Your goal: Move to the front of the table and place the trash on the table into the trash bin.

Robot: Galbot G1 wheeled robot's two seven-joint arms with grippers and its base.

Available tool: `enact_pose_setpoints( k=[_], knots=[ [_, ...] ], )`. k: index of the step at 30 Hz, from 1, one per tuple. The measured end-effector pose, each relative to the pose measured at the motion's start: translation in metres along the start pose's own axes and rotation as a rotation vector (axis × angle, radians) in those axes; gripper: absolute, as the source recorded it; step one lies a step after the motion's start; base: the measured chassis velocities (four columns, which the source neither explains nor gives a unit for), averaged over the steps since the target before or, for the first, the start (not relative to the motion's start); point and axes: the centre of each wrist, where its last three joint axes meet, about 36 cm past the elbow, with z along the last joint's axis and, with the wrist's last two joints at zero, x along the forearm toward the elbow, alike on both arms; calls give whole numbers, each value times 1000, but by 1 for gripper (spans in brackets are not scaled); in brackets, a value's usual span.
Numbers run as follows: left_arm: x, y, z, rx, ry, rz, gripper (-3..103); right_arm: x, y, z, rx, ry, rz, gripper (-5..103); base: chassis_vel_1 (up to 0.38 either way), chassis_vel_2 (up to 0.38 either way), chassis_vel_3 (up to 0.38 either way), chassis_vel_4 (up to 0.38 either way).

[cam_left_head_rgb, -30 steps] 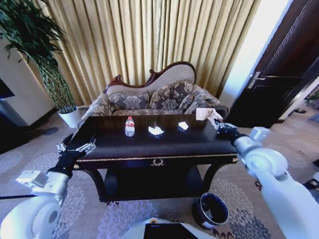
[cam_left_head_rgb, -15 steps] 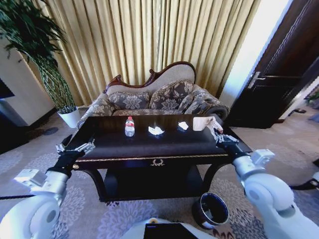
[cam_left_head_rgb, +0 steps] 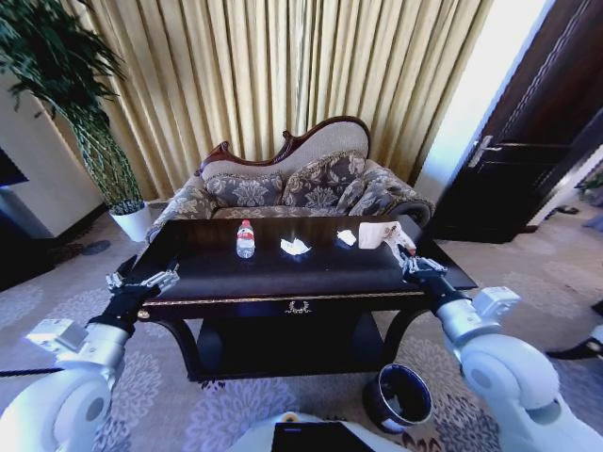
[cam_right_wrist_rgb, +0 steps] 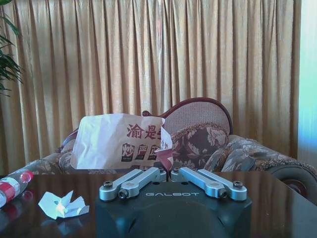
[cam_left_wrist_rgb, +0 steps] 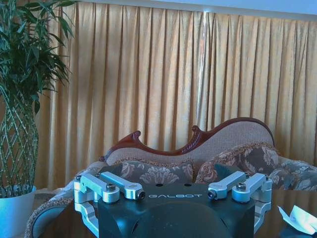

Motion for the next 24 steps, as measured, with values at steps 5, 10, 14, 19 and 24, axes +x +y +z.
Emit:
enact_pose_setpoints(
  k=[5,10,14,19,24],
  knots=[
    [0,0,0,2,0,3,100,0,0,0,4,-1,4,0,51,-63,-60,56],
    [0,-1,0,3,-1,5,100,0,-1,0,6,-1,6,0,87,-73,-80,87],
    [0,-1,0,3,-1,6,100,1,-1,0,7,0,7,0,102,-96,-93,111],
    [0,-1,1,4,-2,6,100,1,-1,0,8,0,9,0,121,-108,-106,113],
    [0,-1,1,5,-1,6,100,1,-1,0,8,0,10,0,110,-107,-113,110]
  ],
)
